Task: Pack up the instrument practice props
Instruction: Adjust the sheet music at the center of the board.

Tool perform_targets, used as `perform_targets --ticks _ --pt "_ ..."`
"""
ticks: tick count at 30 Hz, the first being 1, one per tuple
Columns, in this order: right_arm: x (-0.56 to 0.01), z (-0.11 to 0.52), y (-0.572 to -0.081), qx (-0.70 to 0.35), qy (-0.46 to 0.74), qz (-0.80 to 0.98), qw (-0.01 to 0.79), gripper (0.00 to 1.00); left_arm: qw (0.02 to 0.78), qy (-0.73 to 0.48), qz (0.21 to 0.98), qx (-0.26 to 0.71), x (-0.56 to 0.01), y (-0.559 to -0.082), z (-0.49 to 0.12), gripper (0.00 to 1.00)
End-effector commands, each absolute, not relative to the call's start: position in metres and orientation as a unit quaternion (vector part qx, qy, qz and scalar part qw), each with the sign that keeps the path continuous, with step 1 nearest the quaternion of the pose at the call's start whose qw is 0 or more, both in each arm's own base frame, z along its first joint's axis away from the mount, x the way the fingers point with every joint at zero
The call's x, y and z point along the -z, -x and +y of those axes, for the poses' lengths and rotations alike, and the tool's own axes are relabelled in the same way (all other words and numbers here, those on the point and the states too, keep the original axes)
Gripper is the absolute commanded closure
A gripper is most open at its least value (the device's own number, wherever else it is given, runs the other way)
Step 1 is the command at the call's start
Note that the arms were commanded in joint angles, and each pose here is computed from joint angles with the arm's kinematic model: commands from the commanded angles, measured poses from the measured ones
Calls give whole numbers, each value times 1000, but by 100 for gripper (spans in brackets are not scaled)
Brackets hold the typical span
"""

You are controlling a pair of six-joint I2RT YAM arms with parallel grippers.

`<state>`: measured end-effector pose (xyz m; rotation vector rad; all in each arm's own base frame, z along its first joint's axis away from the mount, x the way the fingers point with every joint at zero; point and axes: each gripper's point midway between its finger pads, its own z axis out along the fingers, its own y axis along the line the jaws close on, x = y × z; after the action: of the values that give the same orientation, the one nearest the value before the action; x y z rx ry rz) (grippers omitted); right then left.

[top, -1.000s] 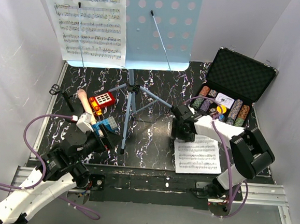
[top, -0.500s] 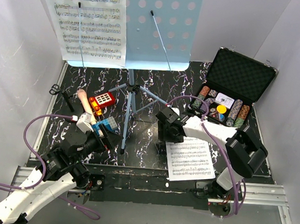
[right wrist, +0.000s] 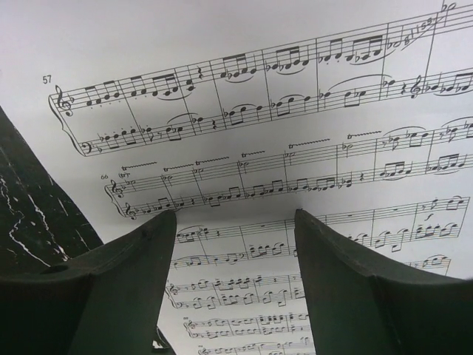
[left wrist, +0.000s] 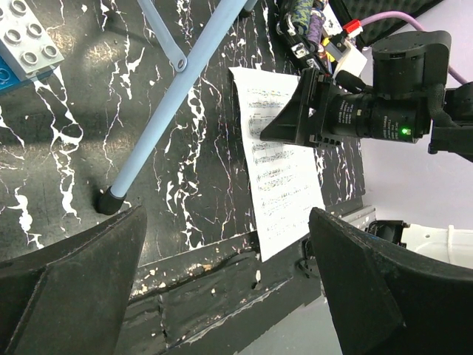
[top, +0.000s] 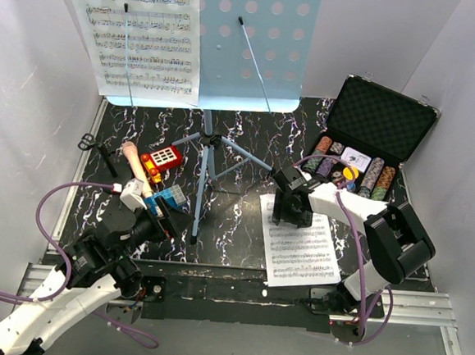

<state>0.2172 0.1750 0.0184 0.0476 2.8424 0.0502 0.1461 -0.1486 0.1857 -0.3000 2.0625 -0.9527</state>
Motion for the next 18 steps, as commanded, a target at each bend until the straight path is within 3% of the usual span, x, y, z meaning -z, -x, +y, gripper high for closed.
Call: perform_targets --ticks 1,18 --pt "-10 186 -219 -50 -44 988 142 27 419 116 812 389 -197 -144 -148 8" --pt "-36 209 -246 -98 -64 980 161 26 422 120 811 387 -198 -145 -146 8"
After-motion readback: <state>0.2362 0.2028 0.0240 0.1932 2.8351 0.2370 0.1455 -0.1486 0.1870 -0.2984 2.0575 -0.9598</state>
